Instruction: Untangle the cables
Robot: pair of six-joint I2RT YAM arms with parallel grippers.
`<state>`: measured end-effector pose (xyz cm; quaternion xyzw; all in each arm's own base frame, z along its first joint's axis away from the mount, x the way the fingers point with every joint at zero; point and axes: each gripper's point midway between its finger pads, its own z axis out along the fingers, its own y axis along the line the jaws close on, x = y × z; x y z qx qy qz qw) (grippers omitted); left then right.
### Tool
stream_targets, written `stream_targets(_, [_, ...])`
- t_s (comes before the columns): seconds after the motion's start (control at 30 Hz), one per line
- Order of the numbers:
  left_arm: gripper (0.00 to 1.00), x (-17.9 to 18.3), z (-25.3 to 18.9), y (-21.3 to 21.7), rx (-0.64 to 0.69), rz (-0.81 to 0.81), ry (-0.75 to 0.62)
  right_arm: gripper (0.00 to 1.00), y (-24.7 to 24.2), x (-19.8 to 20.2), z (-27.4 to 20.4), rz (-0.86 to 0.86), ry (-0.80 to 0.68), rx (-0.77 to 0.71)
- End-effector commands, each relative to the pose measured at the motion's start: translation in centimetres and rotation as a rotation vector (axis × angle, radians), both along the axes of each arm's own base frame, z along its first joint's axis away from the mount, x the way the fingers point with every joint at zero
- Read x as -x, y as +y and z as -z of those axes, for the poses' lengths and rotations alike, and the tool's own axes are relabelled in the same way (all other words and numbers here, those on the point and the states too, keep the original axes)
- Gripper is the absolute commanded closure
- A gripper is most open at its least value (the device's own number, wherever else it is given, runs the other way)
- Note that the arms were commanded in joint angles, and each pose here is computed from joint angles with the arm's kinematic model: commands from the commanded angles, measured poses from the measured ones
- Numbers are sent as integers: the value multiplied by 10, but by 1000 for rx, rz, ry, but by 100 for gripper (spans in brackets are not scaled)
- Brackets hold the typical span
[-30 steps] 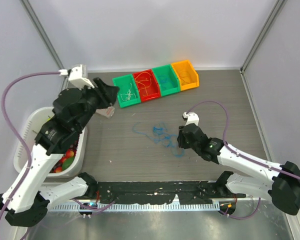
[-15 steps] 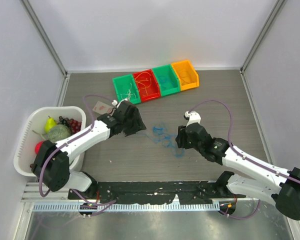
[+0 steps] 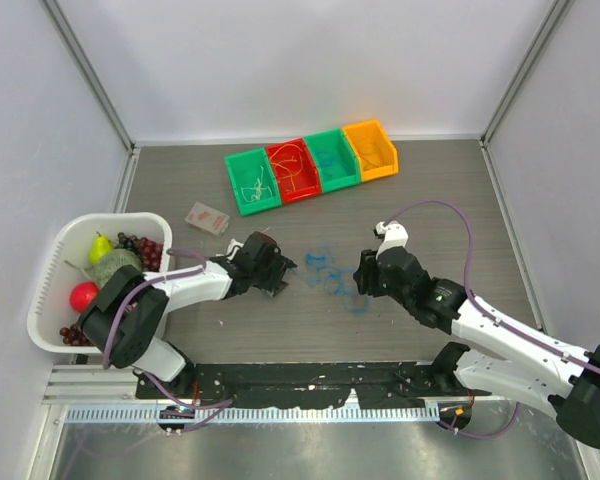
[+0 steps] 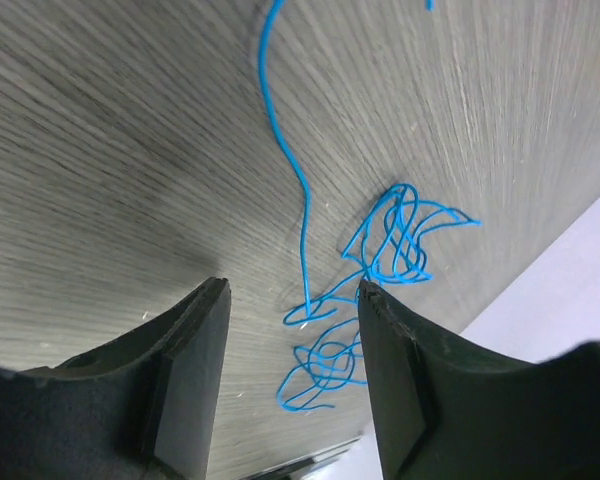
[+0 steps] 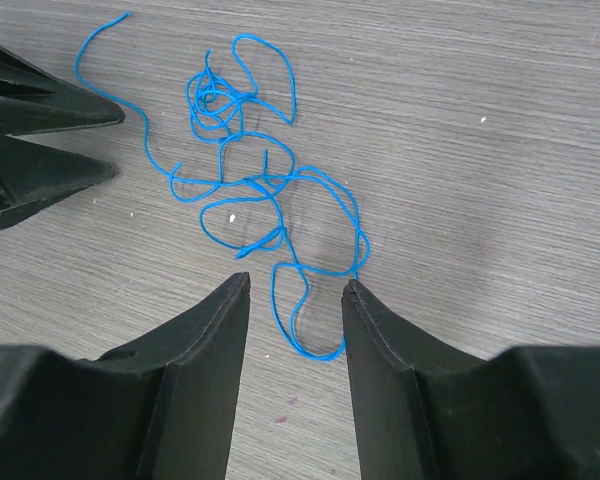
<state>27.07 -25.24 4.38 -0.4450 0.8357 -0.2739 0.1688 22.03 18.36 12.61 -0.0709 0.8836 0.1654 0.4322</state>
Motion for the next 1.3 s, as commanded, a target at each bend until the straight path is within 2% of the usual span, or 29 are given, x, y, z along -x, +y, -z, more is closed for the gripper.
stream_targets(0.0, [43, -20, 0, -12, 134, -180, -9, 53, -3, -5, -2, 28, -27, -5])
stream_targets(0.23, [56, -13, 24, -18, 159, -290, 13, 53, -1, -4, 0, 23, -26, -17])
stream_targets(0.43, [57, -8, 48, -31, 194, -306, 75, 53, -1, -4, 3, 23, -24, -20])
stream_targets(0.63, [97, -12, 42, -8, 144, -333, -32, 52, 6, -1, 10, -1, 0, -39])
stream_targets(0.67, [100, -15, 35, -7, 134, -317, -63, 52, 10, 0, 11, -18, 5, -54])
stream_targets(0.87, [100, -38, -44, -28, 48, -50, -359, 37, 24, -2, 11, -76, 17, -59])
stream_targets(1.03, [100, -45, -117, -45, -82, 200, -540, 34, 29, -7, -1, -87, -13, -71])
stream_targets(1.27, [100, -28, -227, -69, -103, 437, -796, 35, 38, -8, -48, -166, -150, -151])
